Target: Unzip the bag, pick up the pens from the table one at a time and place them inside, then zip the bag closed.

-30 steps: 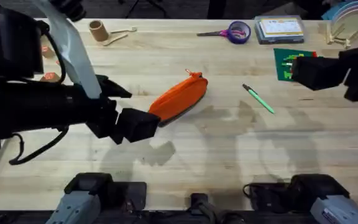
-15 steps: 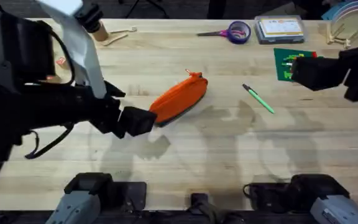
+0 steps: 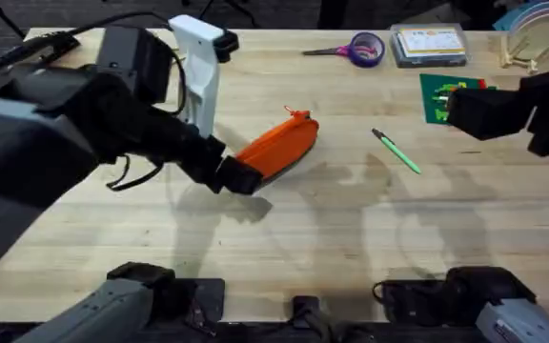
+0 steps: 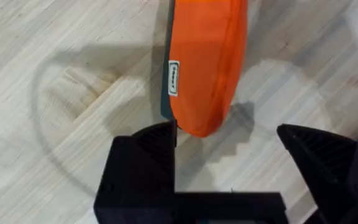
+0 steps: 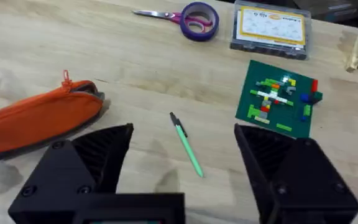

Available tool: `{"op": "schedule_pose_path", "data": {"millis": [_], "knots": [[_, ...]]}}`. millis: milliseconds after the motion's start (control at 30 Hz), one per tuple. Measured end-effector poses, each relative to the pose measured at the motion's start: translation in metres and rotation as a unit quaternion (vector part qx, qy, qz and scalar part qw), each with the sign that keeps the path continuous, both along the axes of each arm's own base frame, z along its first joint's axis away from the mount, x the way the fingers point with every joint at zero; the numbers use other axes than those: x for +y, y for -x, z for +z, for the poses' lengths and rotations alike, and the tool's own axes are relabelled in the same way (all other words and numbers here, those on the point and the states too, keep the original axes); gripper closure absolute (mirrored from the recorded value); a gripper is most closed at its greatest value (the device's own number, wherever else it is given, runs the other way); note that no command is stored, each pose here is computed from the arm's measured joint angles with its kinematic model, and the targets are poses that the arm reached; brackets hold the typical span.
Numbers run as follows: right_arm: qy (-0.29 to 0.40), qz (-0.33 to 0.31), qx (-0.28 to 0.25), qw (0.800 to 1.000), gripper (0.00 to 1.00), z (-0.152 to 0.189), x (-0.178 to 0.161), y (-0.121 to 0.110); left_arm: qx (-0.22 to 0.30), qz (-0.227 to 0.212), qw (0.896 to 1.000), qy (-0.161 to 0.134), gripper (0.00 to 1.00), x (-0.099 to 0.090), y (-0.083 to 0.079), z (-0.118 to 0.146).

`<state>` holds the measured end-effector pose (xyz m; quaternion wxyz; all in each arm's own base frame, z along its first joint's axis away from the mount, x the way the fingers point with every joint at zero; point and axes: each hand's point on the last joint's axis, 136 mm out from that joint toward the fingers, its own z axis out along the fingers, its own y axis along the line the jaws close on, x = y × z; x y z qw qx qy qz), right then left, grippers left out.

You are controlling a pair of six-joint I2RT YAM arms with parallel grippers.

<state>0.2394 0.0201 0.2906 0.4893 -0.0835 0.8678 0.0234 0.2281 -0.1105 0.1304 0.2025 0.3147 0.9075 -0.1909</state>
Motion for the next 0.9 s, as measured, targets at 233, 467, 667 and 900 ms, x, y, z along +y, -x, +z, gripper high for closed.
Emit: {"op": "schedule_pose_path", "data": {"millis": [233,467,667,900], "knots": [[0.001,0.0,0.0,1.0,0.003,0.0,0.0,0.0,0.034,-0.001,0.999,-0.008,0.005,-0.003,-0.015,-0.028],[0.001,0.001,0.0,1.0,0.003,0.0,0.0,0.0,0.044,-0.001,0.999,-0.011,0.025,-0.003,-0.019,-0.036],[0.008,0.005,-0.001,1.0,0.003,0.0,0.0,0.0,0.029,-0.002,1.0,-0.004,0.238,-0.005,-0.025,-0.034],[0.012,0.007,-0.002,1.0,0.004,0.0,0.0,0.0,0.032,-0.003,0.999,-0.001,0.768,-0.007,-0.024,-0.034]]}}
